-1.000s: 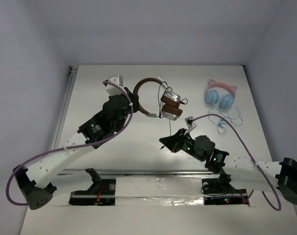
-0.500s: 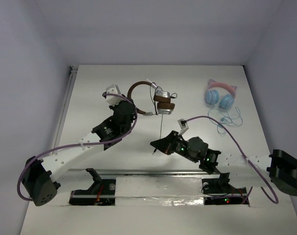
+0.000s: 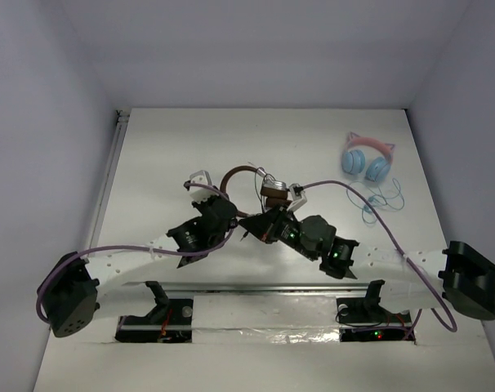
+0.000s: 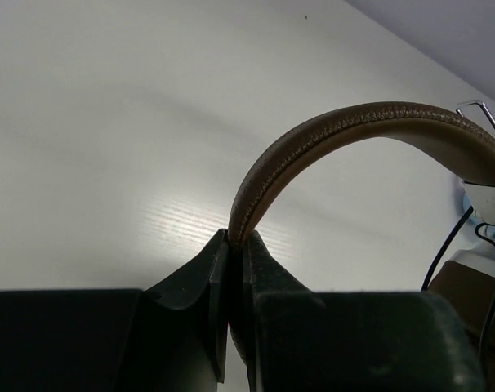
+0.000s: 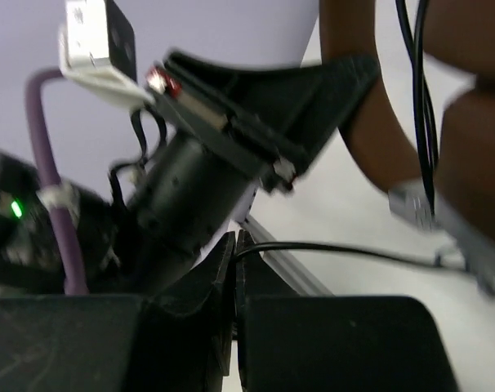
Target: Wrap the headphones
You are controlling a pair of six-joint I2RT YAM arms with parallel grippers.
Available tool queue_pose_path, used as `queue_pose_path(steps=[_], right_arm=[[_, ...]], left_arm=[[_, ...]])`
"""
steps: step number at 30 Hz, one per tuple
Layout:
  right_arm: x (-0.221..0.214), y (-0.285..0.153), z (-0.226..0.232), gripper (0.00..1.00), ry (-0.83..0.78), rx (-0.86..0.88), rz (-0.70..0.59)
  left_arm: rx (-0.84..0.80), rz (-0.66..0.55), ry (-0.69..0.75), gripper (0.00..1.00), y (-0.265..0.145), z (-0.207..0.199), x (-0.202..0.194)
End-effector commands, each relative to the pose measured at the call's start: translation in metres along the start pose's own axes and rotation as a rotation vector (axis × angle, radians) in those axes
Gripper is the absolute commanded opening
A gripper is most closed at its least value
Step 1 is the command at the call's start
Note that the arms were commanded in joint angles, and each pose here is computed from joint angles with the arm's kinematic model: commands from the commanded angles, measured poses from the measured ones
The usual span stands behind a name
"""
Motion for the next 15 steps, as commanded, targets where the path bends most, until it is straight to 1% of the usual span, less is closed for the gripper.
queue_pose_path(steps=[1, 7, 9, 13, 15], right_arm=[[0.023, 0.013, 0.024, 0.04, -0.022, 0.001, -0.141], [0.036, 0.025, 0.016, 0.04, -0.026, -0.119, -0.284], [0.035, 0.028, 0.01, 0.04, -0.035, -0.164, -0.3], [0.04, 0.03, -0.004, 0.04, -0.033, -0.266, -0.384], [0.04, 0.03, -0.008, 0.04, -0.033, -0.294, -0.406]], left_arm=[[-0.047, -0.041, -0.133, 0.0, -0.01, -0.009, 0.005], [-0.067, -0.008, -0.129, 0.0, -0.029, -0.011, -0.006], [-0.065, -0.008, -0.132, 0.0, -0.033, -0.011, -0.006], [-0.068, -0.001, -0.142, 0.0, -0.038, -0.01, -0.006], [-0.065, 0.0, -0.144, 0.0, -0.039, -0.009, -0.006]])
Point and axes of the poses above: each gripper's point midway between its finger pads, its own y axis out along the fingers, its own z axis along the line the jaws close on, x = y × z, the point moved 9 cm from there along -y, back along the fingers, and after that the axes turned 6 degrees about -y, right-handed, at the moved point
